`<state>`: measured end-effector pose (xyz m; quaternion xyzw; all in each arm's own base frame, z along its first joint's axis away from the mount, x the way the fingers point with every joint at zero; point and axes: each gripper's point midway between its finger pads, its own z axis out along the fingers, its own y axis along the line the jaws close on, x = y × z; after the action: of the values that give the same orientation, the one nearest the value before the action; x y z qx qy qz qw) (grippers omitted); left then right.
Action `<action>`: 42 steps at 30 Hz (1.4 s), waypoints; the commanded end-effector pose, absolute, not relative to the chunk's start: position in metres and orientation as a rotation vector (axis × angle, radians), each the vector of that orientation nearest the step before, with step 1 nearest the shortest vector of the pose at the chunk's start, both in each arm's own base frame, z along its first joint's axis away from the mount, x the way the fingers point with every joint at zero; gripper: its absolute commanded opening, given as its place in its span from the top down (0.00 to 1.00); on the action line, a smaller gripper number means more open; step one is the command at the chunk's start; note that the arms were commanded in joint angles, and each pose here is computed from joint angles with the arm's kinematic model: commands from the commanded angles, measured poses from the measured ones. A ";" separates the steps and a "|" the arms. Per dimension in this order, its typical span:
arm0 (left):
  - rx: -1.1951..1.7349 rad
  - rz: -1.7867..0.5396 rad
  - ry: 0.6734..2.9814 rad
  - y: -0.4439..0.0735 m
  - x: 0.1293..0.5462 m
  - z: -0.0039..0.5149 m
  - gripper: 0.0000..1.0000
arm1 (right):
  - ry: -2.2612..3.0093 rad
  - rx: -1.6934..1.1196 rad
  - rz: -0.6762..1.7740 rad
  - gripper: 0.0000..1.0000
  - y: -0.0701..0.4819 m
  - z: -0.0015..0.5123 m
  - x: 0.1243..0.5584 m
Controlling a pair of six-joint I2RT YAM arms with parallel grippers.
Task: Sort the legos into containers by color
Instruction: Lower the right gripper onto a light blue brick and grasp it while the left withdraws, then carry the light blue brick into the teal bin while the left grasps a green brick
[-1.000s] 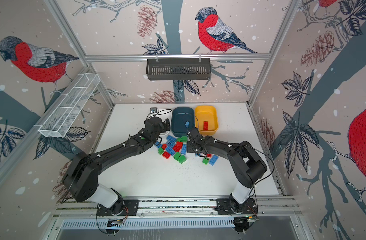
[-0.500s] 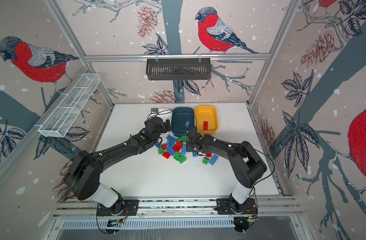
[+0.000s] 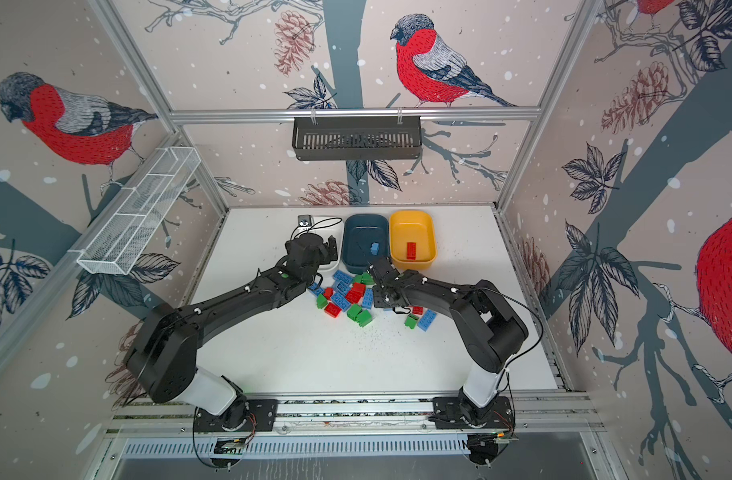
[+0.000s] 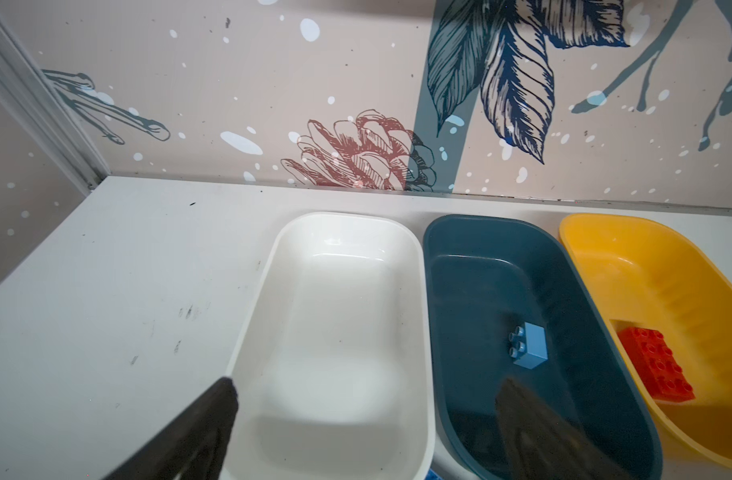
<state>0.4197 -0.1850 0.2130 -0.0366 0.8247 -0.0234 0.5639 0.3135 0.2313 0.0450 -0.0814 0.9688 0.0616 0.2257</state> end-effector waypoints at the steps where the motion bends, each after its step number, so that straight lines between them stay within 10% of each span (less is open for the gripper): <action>1: -0.136 -0.055 1.925 -0.174 0.418 0.215 0.03 | 2.558 -0.237 0.205 0.75 0.237 0.069 0.327; 22: -0.306 -0.134 2.145 -0.152 0.387 0.154 0.03 | 2.271 -0.179 0.425 0.74 0.304 0.123 0.473; 30: -0.306 -0.154 2.296 -0.158 0.370 0.120 0.03 | 2.277 -0.197 0.463 0.32 0.310 0.139 0.485; 42: -0.244 -0.336 2.614 -0.187 0.325 0.065 0.23 | 2.188 -0.117 0.497 0.00 0.282 0.187 0.435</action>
<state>0.3433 -0.1761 0.0803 -0.1071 0.9436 -0.0960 0.2982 0.4352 0.2881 0.1782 -0.0743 0.8854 0.1962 0.4147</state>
